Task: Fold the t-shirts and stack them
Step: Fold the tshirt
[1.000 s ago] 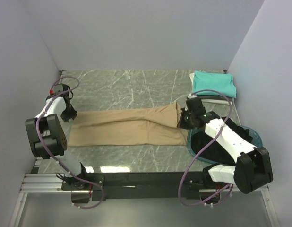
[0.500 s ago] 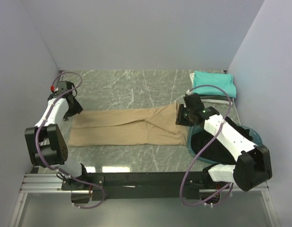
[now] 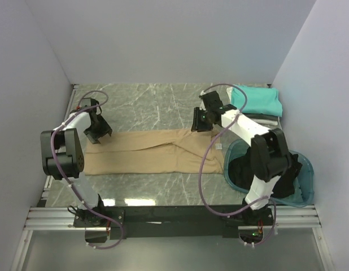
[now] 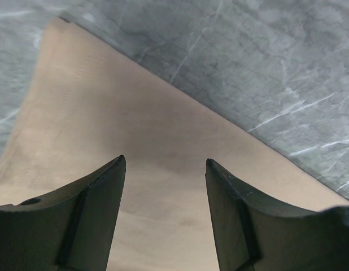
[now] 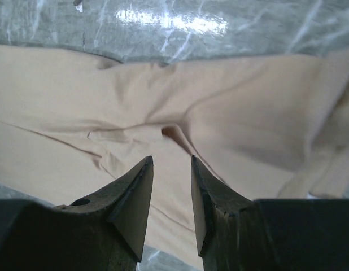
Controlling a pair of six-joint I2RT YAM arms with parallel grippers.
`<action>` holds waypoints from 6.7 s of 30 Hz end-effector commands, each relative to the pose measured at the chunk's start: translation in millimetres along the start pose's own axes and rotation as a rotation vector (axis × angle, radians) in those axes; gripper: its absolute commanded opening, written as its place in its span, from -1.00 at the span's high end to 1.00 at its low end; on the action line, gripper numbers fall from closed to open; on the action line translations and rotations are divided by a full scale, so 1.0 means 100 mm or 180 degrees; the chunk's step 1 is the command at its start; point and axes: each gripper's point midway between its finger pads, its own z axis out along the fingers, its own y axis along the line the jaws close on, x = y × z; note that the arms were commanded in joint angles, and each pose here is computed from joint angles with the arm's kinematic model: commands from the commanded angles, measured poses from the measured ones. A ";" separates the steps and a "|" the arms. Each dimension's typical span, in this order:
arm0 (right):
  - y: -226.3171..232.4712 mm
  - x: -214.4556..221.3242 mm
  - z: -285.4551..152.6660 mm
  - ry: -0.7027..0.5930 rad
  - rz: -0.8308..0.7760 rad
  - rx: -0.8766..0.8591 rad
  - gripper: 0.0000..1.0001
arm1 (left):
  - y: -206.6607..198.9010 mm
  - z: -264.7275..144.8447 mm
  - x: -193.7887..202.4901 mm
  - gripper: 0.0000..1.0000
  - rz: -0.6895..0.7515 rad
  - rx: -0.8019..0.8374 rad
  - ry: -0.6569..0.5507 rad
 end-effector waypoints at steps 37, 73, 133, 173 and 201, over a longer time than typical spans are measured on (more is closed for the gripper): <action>0.17 -0.02 0.55 0.0216 -0.0490 -0.0029 0.28 | -0.09 0.03 -0.13 -0.30 0.0133 0.0097 -0.0031; 0.65 0.79 0.03 0.0420 -0.0516 -0.0288 1.00 | 0.11 -0.10 0.22 -0.28 0.0247 0.0141 0.0021; 0.74 1.18 0.25 0.0625 -0.0852 0.0024 0.24 | 0.09 -0.34 0.18 -0.29 0.0304 0.0189 -0.0112; 1.02 1.38 0.17 0.1078 -0.0741 -0.0165 1.00 | 0.12 -0.20 0.19 -0.29 0.0406 0.0184 -0.0032; -0.27 -0.29 -0.16 -0.0130 -0.0040 0.0933 -0.03 | -0.04 -0.15 -0.05 -0.29 0.0182 0.0218 -0.0067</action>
